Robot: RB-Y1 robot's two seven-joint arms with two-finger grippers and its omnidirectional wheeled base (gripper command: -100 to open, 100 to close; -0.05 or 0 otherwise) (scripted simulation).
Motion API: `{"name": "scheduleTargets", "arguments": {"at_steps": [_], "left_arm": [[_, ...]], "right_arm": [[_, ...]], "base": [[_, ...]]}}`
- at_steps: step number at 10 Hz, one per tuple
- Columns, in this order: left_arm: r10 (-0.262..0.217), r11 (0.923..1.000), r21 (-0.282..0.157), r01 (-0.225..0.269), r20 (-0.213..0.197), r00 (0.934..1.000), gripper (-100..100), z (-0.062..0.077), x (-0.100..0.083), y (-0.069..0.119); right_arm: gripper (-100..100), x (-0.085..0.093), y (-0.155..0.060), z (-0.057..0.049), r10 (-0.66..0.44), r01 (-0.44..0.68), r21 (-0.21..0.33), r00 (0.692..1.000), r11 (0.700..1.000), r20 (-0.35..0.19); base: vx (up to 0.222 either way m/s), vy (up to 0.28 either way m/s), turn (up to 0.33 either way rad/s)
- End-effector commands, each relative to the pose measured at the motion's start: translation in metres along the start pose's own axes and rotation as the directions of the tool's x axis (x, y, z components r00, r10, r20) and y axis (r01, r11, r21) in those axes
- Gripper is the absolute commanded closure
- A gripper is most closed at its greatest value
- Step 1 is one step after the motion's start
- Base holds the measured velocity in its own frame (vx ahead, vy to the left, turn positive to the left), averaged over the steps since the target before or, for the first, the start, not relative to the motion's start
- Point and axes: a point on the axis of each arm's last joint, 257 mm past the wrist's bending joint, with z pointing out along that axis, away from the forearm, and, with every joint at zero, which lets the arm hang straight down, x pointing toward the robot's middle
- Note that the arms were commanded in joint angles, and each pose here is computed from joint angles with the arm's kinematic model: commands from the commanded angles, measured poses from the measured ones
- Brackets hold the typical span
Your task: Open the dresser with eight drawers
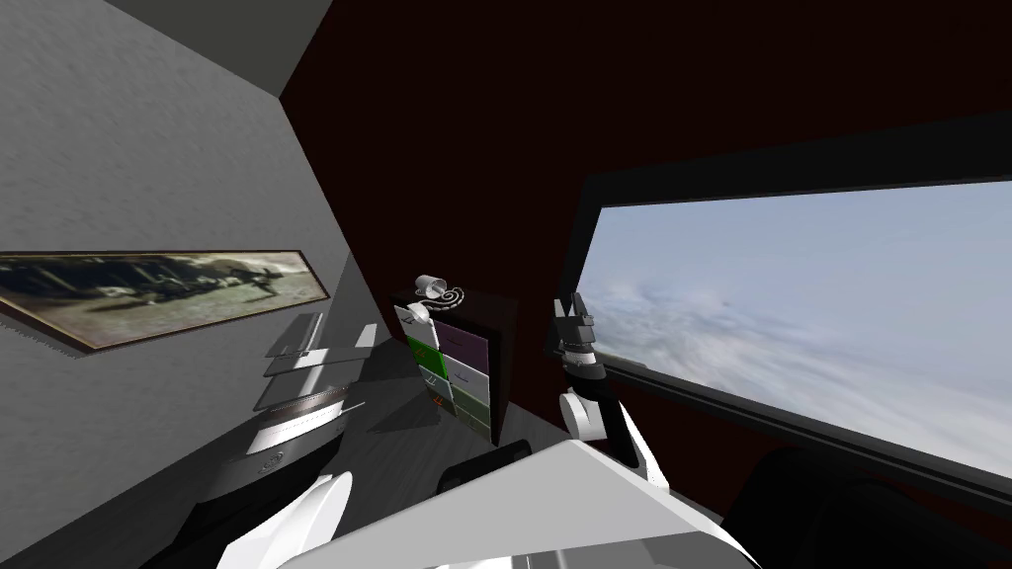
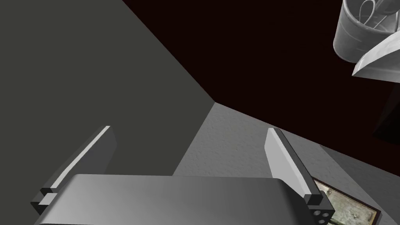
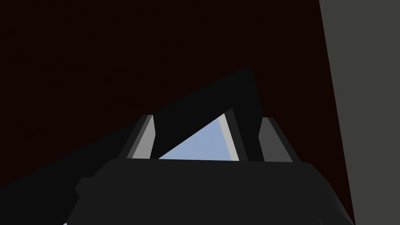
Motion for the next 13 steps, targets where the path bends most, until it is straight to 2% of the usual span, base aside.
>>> {"name": "scheduleTargets", "arguments": {"at_steps": [1,9,10,13], "left_arm": [[0.000,1.0000,0.000,0.000,0.000,1.0000,0,0.000,0.000,0.000],[0.000,1.0000,0.000,0.000,0.000,1.0000,0,0.000,0.000,0.000],[0.009,0.9999,-0.008,-0.009,-0.029,0.9995,-100,-0.001,0.005,0.005],[0.025,0.9989,-0.036,-0.028,-0.086,0.9960,-100,-0.004,0.015,0.022]], "right_arm": [[0,0.000,0.000,0.000,0.000,0.000,0.000,1.000,1.000,0.000],[0,0.000,0.000,0.000,0.000,0.000,0.000,1.000,1.000,0.000],[0,0.000,0.000,0.000,0.000,0.000,0.000,1.000,1.000,0.000],[0,0.000,0.000,0.000,0.000,0.000,0.000,1.000,1.000,0.000]], "base": [[0.000,0.000,0.000],[0.000,0.000,0.000],[0.004,0.001,-0.021],[-0.006,0.003,-0.039]]}}
